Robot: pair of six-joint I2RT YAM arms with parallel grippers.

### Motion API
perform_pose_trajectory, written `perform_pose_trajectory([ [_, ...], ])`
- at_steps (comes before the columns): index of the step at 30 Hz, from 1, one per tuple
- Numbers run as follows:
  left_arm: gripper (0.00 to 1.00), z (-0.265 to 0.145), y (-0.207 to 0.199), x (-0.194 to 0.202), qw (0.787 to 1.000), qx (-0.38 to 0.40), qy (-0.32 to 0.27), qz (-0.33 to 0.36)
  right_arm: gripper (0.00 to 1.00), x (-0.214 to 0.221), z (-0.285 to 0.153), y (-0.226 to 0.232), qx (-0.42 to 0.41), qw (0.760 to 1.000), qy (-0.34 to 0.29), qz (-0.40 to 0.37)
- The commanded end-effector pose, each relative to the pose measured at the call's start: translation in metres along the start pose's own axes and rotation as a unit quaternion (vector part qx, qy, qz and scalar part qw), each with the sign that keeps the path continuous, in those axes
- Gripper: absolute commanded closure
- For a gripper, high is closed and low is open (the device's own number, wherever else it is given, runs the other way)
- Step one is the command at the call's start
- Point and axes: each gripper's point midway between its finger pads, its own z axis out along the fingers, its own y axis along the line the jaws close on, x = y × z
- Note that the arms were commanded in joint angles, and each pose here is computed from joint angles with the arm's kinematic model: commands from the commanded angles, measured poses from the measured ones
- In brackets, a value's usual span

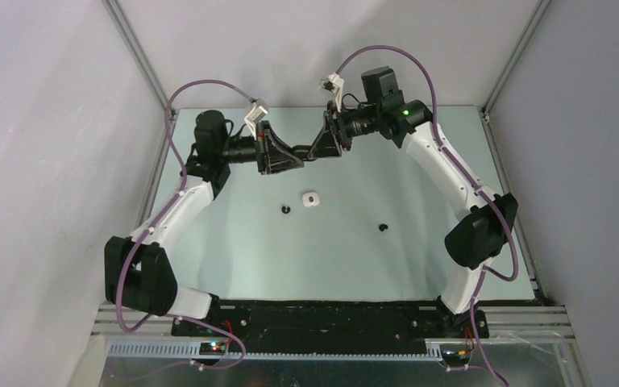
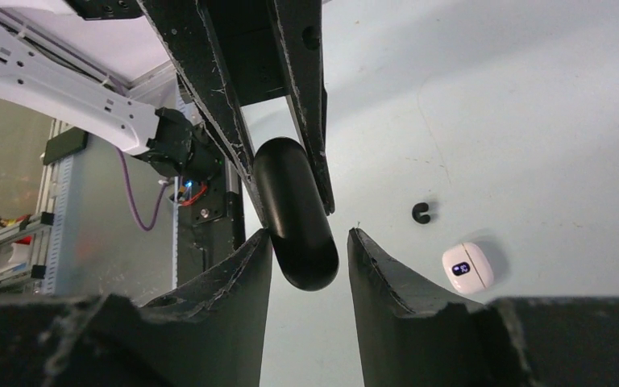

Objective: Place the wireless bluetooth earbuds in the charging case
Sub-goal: Adjust the charging case.

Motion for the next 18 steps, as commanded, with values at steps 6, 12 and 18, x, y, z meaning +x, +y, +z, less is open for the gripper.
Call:
perform_pose_trajectory([
  [6, 1.0, -0.001, -0.011, -0.017, 0.999, 0.024, -0.006, 0.027, 0.65, -0.013, 0.003, 0.014, -0.047, 0.998, -0.019, -0.032],
  [12, 0.98, -0.001, -0.007, -0.018, 1.0, 0.013, -0.01, 0.017, 0.91, -0.013, 0.004, 0.017, -0.057, 0.998, -0.02, -0.032],
  [18, 0.67, 0.0, 0.001, -0.022, 1.0, -0.012, -0.022, 0.001, 1.0, -0.014, 0.005, 0.017, -0.059, 0.998, -0.021, -0.03],
])
